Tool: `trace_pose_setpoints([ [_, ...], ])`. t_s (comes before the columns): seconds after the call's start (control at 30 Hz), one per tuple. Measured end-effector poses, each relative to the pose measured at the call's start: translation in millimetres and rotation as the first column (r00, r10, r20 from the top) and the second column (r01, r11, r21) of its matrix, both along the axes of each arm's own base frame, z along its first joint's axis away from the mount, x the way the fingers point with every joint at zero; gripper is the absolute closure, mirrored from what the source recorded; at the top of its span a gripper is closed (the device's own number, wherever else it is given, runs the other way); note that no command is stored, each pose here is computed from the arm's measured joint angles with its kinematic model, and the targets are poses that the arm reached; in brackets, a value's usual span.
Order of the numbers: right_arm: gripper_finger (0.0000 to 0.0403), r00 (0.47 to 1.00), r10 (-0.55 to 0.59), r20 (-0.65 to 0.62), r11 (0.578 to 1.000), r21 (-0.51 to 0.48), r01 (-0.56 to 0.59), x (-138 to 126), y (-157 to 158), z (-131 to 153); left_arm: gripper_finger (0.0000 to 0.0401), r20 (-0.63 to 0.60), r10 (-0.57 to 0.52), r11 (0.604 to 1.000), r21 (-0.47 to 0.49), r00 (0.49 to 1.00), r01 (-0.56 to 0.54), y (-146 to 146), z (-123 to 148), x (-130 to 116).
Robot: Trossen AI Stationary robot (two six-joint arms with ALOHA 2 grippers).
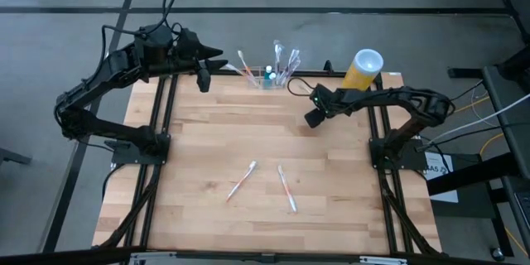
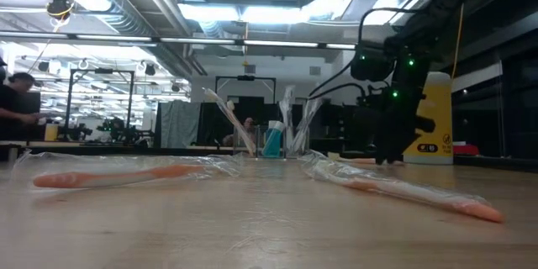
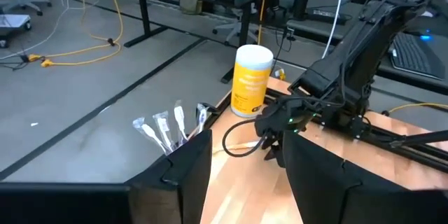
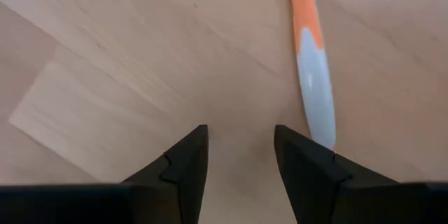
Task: Pick & Place toothbrushing station
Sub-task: Put the orange toothbrush into the transparent organizer
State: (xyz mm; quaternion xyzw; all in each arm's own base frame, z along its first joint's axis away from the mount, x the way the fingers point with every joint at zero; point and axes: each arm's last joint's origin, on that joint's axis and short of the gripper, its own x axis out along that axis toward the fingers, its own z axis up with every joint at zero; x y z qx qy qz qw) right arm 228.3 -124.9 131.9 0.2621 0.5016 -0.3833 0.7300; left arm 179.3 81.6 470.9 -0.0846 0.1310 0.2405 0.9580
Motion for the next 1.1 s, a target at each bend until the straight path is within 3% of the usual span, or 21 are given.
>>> trace_pose_setpoints([
  [0.1,0.0236,0.999,0.033,0.001,0.999,-0.009,-0.033,5,0,9,0.0231,0.0,0.0,1.0,0.001,1.0,0.0,0,0,0],
  [0.27,0.0236,0.998,0.069,-0.002,0.99,-0.126,-0.068,17,-6,32,0.0232,-0.005,0.002,1.0,0.01,1.0,-0.002,0,0,0],
  [0.37,0.0236,0.998,0.058,-0.024,0.988,-0.143,-0.061,13,-15,33,0.0232,-0.006,0.002,1.0,0.01,1.0,-0.002,0,0,0],
  [0.73,0.0236,0.999,-0.01,-0.044,0.998,-0.058,0.007,-11,-45,27,0.0232,0.006,-0.012,1.0,0.01,1.0,0.012,0,1,0],
  [1.1,0.0237,0.997,0.028,-0.072,0.995,0.096,-0.021,-7,-49,-4,0.0233,0.02,-0.057,0.998,-0.008,0.998,0.058,-7,1,3],
])
